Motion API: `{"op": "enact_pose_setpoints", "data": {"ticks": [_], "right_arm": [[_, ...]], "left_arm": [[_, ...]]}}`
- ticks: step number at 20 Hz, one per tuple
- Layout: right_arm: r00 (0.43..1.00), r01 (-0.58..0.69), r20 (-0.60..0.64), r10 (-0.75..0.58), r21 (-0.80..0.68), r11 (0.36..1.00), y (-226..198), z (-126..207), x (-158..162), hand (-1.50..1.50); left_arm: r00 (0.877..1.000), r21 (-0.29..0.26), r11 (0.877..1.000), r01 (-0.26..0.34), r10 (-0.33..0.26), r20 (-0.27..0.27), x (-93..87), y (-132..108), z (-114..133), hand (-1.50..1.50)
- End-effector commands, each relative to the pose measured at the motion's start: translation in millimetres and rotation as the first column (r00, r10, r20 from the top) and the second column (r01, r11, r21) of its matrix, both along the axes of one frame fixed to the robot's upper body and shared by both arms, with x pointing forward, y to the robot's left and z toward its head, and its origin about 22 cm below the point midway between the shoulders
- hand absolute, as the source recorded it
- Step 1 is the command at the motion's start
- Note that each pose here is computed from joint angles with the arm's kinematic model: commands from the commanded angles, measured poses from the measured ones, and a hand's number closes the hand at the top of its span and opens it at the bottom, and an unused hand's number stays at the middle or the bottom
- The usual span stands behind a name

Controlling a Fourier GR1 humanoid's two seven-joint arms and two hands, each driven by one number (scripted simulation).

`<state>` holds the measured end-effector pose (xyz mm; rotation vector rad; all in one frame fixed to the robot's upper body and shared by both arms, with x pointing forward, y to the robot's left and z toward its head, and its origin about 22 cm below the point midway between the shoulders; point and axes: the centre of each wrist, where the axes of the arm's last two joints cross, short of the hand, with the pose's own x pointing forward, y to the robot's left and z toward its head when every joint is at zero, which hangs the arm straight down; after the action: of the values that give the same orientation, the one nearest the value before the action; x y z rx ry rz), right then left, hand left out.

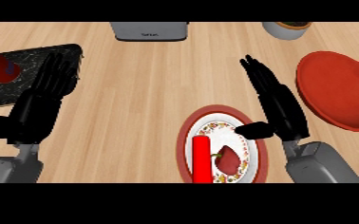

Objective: Pick the bell pepper from the plate and place it in the bowl

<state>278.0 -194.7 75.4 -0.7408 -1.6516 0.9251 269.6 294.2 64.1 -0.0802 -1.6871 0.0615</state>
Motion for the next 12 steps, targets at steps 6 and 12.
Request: {"op": "enact_pose_setpoints", "data": {"ticks": [6,12], "right_arm": [[0.853,-0.152,-0.491,-0.177,-0.557,0.817,19,-5,0,-1.50],[0.801,-0.243,-0.575,-0.169,-0.569,0.786,94,58,0,-1.50]], "left_arm": [[0.999,0.003,0.999,0.037,-0.037,0.001,-2.7,-5,-6,0.00],[1.000,-0.002,1.000,0.007,-0.007,-0.005,4.4,3,-2,0.00]]}}
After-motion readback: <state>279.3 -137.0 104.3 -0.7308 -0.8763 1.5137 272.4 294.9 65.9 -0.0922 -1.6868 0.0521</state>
